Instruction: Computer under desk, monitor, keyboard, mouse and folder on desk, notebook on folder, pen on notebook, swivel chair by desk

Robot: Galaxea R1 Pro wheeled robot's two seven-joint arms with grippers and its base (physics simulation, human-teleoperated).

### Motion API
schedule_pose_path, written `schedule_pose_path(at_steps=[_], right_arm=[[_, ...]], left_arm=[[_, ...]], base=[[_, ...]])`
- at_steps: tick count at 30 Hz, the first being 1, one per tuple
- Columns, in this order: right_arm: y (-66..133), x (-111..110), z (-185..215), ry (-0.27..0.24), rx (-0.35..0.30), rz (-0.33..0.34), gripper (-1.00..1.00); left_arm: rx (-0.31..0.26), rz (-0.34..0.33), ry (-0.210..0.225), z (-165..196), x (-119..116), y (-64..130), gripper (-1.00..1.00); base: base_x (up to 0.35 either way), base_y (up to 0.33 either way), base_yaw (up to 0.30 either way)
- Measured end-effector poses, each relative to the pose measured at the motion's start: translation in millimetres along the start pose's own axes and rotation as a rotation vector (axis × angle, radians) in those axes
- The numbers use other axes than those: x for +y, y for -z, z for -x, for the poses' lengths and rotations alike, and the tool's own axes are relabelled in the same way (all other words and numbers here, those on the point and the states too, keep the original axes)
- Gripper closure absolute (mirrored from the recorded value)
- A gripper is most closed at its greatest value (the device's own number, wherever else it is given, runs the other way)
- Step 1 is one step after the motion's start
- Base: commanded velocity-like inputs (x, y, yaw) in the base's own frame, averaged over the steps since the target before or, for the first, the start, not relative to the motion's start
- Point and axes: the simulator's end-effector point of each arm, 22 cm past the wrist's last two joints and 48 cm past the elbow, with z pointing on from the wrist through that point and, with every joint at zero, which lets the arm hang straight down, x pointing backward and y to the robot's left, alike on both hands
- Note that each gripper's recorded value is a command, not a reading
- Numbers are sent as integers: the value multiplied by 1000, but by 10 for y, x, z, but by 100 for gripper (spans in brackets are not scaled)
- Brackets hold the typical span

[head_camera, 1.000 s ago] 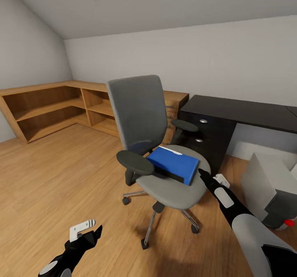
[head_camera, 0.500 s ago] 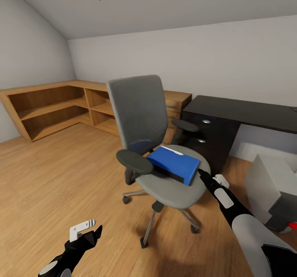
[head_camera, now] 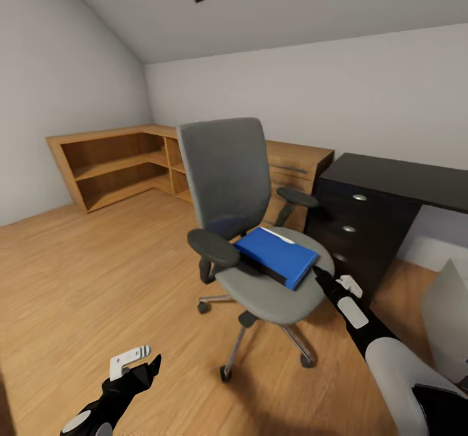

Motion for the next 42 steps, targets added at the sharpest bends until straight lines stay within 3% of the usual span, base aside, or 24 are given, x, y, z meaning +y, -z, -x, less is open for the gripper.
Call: schedule_pose_path(at_steps=[7,10,42], right_arm=[[1,-17,20,2,-11,-4,-100],[0,21,-22,1,15,5,-100],[1,61,-218,-5,49,10,-100]], left_arm=[[0,0,0,0,0,0,-100],[0,0,0,1,1,-1,-100],[0,3,-3,5,19,-3,-100]], base=[[0,0,272],[0,0,91],[-114,0,3]])
